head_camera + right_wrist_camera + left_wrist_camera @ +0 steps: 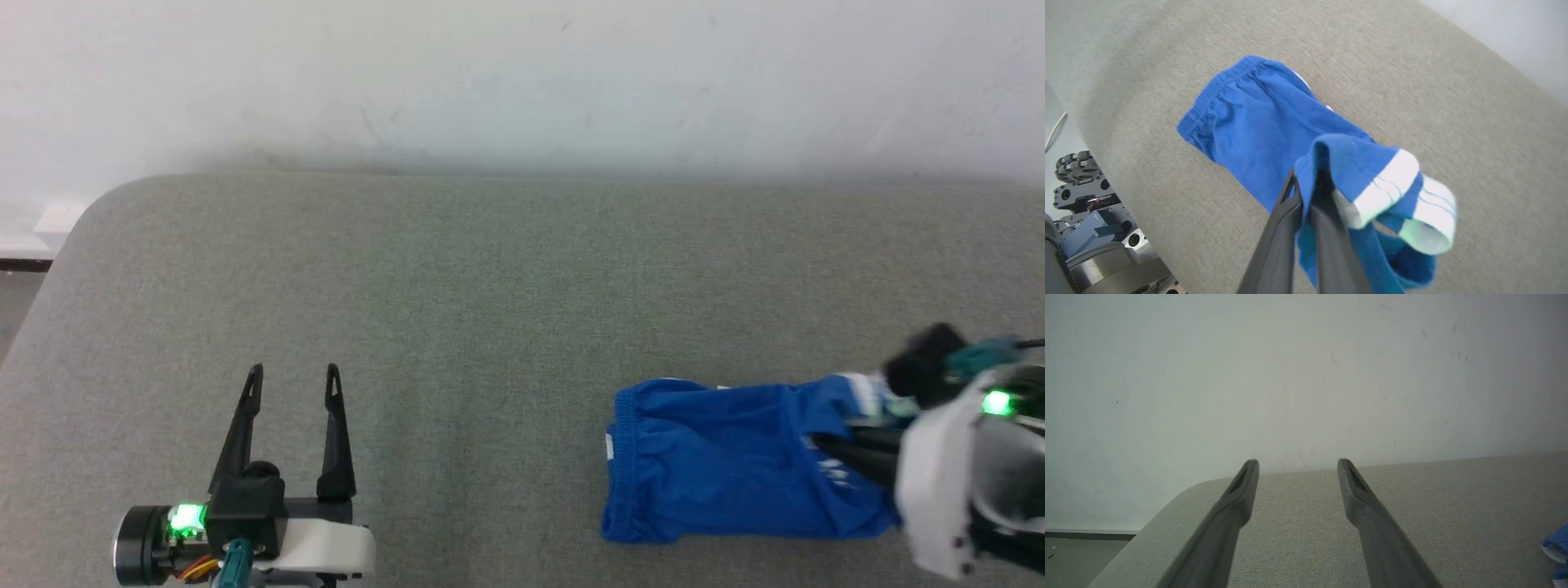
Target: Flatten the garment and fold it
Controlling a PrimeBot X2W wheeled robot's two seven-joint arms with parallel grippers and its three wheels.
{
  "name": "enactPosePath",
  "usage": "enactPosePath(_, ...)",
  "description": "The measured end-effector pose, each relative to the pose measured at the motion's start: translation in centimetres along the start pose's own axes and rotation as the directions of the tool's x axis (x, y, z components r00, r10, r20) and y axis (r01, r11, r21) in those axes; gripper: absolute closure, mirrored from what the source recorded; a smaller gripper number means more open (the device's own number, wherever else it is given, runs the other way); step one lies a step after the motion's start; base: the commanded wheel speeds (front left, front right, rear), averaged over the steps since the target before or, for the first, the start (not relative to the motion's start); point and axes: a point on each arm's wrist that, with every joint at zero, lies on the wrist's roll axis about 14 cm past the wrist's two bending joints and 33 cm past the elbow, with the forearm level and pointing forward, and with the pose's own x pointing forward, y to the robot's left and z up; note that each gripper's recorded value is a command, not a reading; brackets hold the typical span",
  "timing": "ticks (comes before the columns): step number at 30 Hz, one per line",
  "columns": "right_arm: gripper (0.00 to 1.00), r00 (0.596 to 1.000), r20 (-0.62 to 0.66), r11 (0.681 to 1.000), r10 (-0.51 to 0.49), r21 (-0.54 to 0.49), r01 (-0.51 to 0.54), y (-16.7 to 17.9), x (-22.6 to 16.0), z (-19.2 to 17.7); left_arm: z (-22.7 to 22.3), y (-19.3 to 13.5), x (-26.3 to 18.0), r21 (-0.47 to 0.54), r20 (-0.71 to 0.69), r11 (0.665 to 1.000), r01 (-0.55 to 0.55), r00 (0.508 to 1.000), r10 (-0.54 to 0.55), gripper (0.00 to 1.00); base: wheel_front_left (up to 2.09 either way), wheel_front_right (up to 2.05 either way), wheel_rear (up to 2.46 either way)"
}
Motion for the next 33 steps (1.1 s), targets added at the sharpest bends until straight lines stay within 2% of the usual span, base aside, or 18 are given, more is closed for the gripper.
enactPosePath(3, 1.0, 0.995, 0.019, 0.994, 0.094, -0.065, -0.093, 3.2, 1.7, 2.1, -0.4, -0.1, 0.0, -0.005, -0.013, 1.0, 0.0, 1.0, 0.0, 0.0, 0.0, 0.0, 0.0)
enactPosePath(4, 1.0, 0.988, 0.017, 0.98, 0.153, -0.129, -0.149, 5.3, 3.8, 3.8, -0.5, -0.3, 0.5, -0.014, -0.015, 1.0, -0.004, 1.0, 0.003, 0.0, 0.0, 0.0, 0.0)
enactPosePath(7, 1.0, 0.984, -0.018, 0.97, 0.179, -0.163, -0.18, 6.2, 6.4, 4.5, -0.4, -0.7, 1.2, -0.023, -0.011, 1.0, 0.0, 1.0, -0.001, 0.0, 0.0, 0.0, 0.0)
enactPosePath(10, 1.0, 0.973, -0.114, 0.965, 0.201, -0.149, -0.217, 6.8, 9.2, 3.0, -0.8, -0.8, 1.7, -0.025, -0.02, 1.0, -0.006, 1.0, 0.006, 0.0, 0.0, 0.0, 0.0)
enactPosePath(15, 1.0, 0.925, -0.31, 0.957, 0.221, -0.114, -0.267, 7.5, 11.9, -2.7, -1.9, -0.3, 1.6, -0.02, -0.058, 0.999, -0.028, 0.998, 0.027, 0.0, 0.0, 0.0, 0.0)
enactPosePath(20, 1.0, 0.939, -0.249, 0.953, 0.239, -0.126, -0.276, 7.7, 12.5, -2.2, -2.2, 0.3, 1.7, -0.011, -0.065, 0.999, -0.047, 0.997, 0.046, 0.0, 0.0, 0.0, 0.0)
enactPosePath(21, 0.76, 0.946, -0.217, 0.953, 0.242, -0.13, -0.274, 7.7, 12.4, -1.7, -2.2, 0.5, 1.7, -0.01, -0.065, 0.999, -0.05, 0.997, 0.049, 0.0, 0.0, 0.0, 0.0)
enactPosePath(22, 0.0, 0.953, -0.179, 0.953, 0.245, -0.135, -0.27, 7.7, 12.2, -1.0, -2.2, 0.5, 1.7, -0.009, -0.064, 0.999, -0.051, 0.997, 0.05, 0.0, 0.0, 0.0, 0.0)
enactPosePath(26, 0.0, 0.974, 0.027, 0.961, 0.225, -0.17, -0.217, 6.6, 10.2, 3.3, -2.5, 0.5, 1.2, -0.009, -0.077, 0.999, -0.046, 0.996, 0.045, 0.0, 0.0, 0.0, 0.0)
enactPosePath(28, 0.0, 0.969, 0.176, 0.971, 0.176, -0.192, -0.141, 4.8, 8.4, 6.5, -2.3, 0.3, 1.3, -0.017, -0.067, 0.999, -0.035, 0.997, 0.034, 0.0, 0.0, 0.0, 0.0)
enactPosePath(30, 0.0, 0.941, 0.32, 0.978, 0.109, -0.202, -0.045, 2.5, 6.2, 9.4, -2.0, -0.1, 1.5, -0.022, -0.056, 1.0, -0.019, 0.998, 0.017, 0.0, 0.0, 0.0, 0.0)
enactPosePath(33, 0.0, 0.846, 0.532, 0.978, -0.017, -0.165, 0.123, -1.3, 2.2, 12.9, -1.4, -0.6, 1.9, -0.038, -0.036, 0.999, -0.001, 0.999, -0.001, 0.0, 0.0, 0.0, 0.0)
